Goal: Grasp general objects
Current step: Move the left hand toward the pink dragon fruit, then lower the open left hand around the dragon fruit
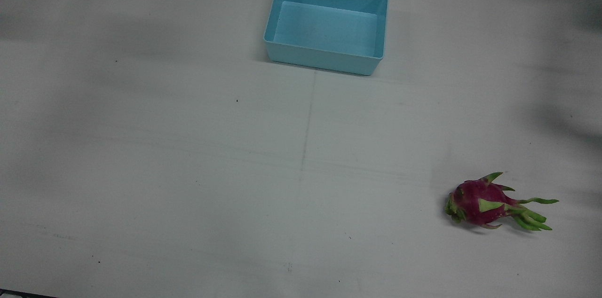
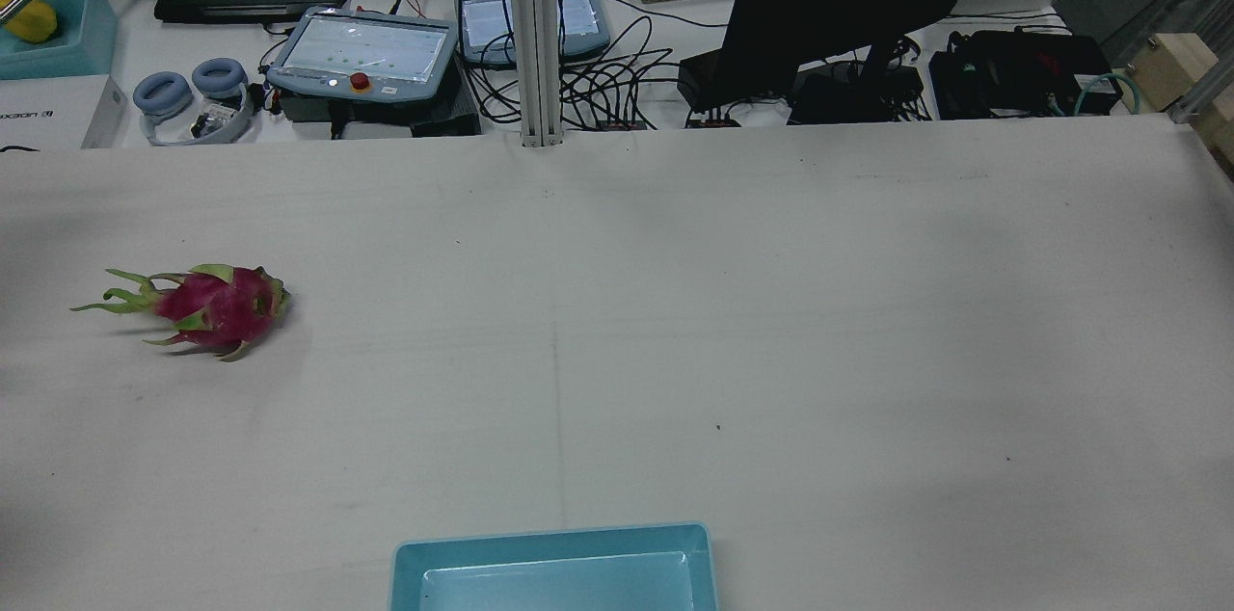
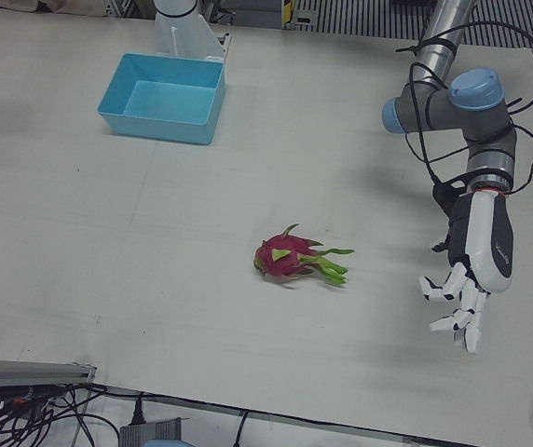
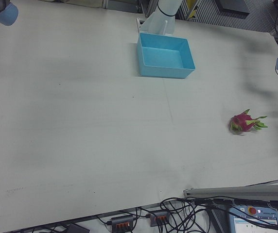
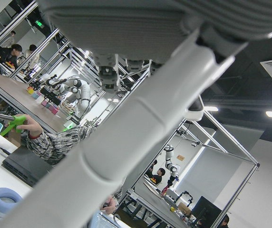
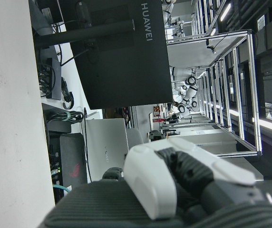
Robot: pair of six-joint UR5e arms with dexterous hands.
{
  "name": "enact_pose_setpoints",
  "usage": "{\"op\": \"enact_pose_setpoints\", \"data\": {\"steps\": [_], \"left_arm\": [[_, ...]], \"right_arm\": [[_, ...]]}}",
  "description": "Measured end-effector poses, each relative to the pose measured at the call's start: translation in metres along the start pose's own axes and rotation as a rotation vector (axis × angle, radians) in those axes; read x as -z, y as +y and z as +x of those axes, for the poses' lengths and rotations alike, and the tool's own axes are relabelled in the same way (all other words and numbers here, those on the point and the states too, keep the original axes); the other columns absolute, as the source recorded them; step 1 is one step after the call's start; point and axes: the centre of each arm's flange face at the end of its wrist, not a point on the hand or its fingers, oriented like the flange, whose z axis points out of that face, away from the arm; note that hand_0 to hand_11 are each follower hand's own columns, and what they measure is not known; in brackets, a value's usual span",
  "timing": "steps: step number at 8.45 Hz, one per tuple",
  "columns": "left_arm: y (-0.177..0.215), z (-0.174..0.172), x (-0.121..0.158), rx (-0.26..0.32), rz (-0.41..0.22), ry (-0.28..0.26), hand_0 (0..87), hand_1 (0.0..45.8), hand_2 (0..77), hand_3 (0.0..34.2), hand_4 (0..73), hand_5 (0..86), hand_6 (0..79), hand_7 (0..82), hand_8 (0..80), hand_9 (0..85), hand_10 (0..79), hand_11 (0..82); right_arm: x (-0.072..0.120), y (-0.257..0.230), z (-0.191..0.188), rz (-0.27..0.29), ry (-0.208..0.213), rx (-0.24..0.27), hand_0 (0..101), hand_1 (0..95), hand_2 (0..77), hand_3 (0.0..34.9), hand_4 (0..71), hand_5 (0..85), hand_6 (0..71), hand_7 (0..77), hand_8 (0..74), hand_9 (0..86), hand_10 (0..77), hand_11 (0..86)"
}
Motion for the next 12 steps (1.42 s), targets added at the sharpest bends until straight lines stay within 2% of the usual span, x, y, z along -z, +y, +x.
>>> {"op": "enact_pose_setpoints", "data": {"steps": [1,2,3,4,6,8,9,11,12], "left_arm": [[0.009,0.007,0.007,-0.035,0.000,-0.020,80.4,0.0,0.5,0.0,8.2,64.9,0.0,37.6,1.6,5.5,22.9,1.1],[0.037,0.018,0.013,-0.104,-0.013,-0.065,80.2,0.0,0.5,0.0,8.2,69.8,0.0,49.1,2.2,8.2,22.9,0.5],[0.074,0.020,0.018,-0.171,-0.044,-0.128,80.2,0.0,0.5,0.0,8.2,69.8,0.0,49.6,2.2,8.2,22.9,0.5],[0.108,0.019,0.022,-0.229,-0.080,-0.179,80.2,0.0,0.5,0.0,8.2,67.6,0.0,45.8,2.2,8.2,23.5,0.5],[0.175,0.016,0.021,-0.328,-0.161,-0.249,80.2,0.0,0.5,0.0,8.2,69.3,0.0,42.5,2.2,8.2,23.5,0.5],[0.227,0.006,0.014,-0.366,-0.190,-0.275,80.2,0.0,0.5,0.0,8.2,69.8,0.0,40.9,1.6,7.1,22.9,0.5],[0.253,0.000,0.009,-0.370,-0.196,-0.284,80.2,0.0,0.5,0.0,8.2,69.8,0.0,37.1,1.6,7.1,23.5,0.5],[0.278,-0.014,0.002,-0.378,-0.192,-0.301,80.2,0.0,0.5,2.9,8.2,44.7,0.0,30.0,1.6,4.9,22.9,0.5],[0.281,-0.019,0.001,-0.382,-0.186,-0.306,80.2,0.0,0.5,2.9,8.2,44.7,0.0,30.0,1.6,4.9,22.9,0.5]], "right_arm": [[0.000,0.000,0.000,0.000,0.000,0.000,0,94.9,77.4,0.0,0.0,0.0,0.0,0.0,0.0,0.5,0.0,0.5],[0.000,0.000,0.000,0.000,0.000,0.000,0,94.9,77.4,0.0,0.0,0.0,0.0,0.0,0.0,0.5,0.0,0.5],[0.000,0.000,0.000,0.000,0.000,0.000,0,94.9,77.4,0.0,0.0,0.0,0.0,0.0,0.0,0.5,0.0,0.5],[0.000,0.000,0.000,0.000,0.000,0.000,0,94.9,77.4,0.0,0.0,0.0,0.0,0.0,0.0,0.5,0.0,0.5],[0.000,0.000,0.000,0.000,0.000,0.000,0,94.9,77.4,0.0,0.0,0.0,0.0,0.0,0.0,0.5,0.0,0.5],[0.000,0.000,0.000,0.000,0.000,0.000,0,94.9,77.4,0.0,0.0,0.0,0.0,0.0,0.0,0.5,0.0,0.5],[0.000,0.000,0.000,0.000,0.000,0.000,0,94.9,77.4,0.0,0.0,0.0,0.0,0.0,0.0,0.5,0.0,0.5],[0.000,0.000,0.000,0.000,0.000,0.000,0,94.9,77.4,0.0,0.0,0.0,0.0,0.0,0.0,0.5,0.0,0.5],[0.000,0.000,0.000,0.000,0.000,0.000,0,94.9,77.4,0.0,0.0,0.0,0.0,0.0,0.0,0.5,0.0,0.5]]}}
